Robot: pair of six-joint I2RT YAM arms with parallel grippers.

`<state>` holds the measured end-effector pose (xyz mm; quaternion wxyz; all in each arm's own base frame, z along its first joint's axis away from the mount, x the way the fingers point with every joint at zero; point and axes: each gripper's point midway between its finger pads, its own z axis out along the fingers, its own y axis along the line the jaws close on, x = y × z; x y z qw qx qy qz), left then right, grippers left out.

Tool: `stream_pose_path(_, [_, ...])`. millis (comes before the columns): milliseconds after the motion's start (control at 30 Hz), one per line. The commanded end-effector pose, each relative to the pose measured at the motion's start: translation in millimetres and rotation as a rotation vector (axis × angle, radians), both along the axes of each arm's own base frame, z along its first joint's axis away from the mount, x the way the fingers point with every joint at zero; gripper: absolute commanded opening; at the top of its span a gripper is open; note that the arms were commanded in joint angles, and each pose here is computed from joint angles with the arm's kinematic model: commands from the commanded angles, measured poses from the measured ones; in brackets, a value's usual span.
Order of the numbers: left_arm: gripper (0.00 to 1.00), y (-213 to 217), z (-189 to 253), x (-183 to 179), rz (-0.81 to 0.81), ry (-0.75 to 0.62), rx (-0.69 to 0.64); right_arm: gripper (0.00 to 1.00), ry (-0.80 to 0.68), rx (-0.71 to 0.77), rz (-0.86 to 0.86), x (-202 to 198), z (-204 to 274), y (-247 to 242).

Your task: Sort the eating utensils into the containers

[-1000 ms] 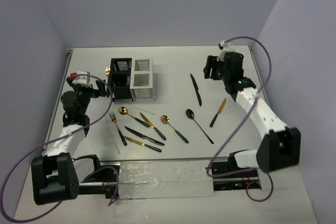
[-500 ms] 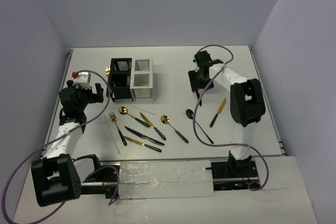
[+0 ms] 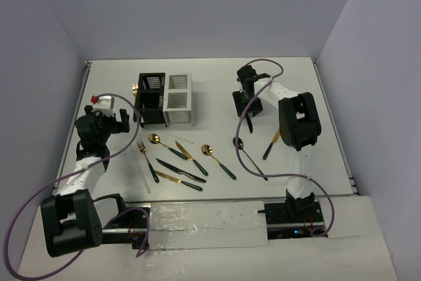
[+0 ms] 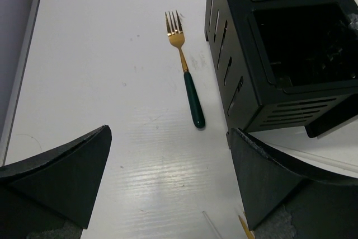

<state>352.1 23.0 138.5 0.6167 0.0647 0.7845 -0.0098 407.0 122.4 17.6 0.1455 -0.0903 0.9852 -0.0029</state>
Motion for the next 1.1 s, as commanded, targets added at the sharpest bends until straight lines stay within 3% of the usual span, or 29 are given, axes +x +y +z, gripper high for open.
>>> stream_pose_path(0, [0.97, 0.6, 16.2, 4.6, -0.009, -0.073, 0.000, 0.64, -0.003, -0.026, 0.000, 8.1, 0.6, 1.6])
stream_pose_path(300, [0.97, 1.3, 16.9, 4.6, -0.016, -0.074, -0.003, 0.44, -0.004, -0.045, -0.013, 6.8, 1.9, 3.8])
stream_pose_path(500, [0.97, 2.8, 16.7, 5.8, -0.016, -0.068, -0.012, 0.43, -0.007, -0.059, -0.018, 3.2, 4.7, 1.8])
stream_pose_path(600, [0.97, 2.9, 17.5, 5.2, -0.019, -0.072, -0.014, 0.36, -0.010, -0.064, -0.017, 2.8, 3.7, 0.7])
stream_pose_path(633, [0.97, 3.2, 18.0, 5.1, -0.019, -0.074, -0.014, 0.30, -0.008, -0.066, -0.019, 3.1, 1.7, 0.6])
stream_pose_path(800, [0.97, 4.6, 18.3, 3.8, -0.017, -0.077, -0.016, 0.20, -0.007, -0.071, -0.024, 6.4, -4.3, 0.8])
stream_pose_path(933, [0.97, 4.7, 19.2, 3.0, -0.020, -0.082, -0.018, 0.00, -0.022, -0.085, -0.023, 9.3, -5.8, -1.6])
stream_pose_path(1067, [0.97, 5.2, 18.9, 2.7, -0.019, -0.082, -0.020, 0.00, -0.050, -0.089, -0.012, 11.6, 0.2, -3.2])
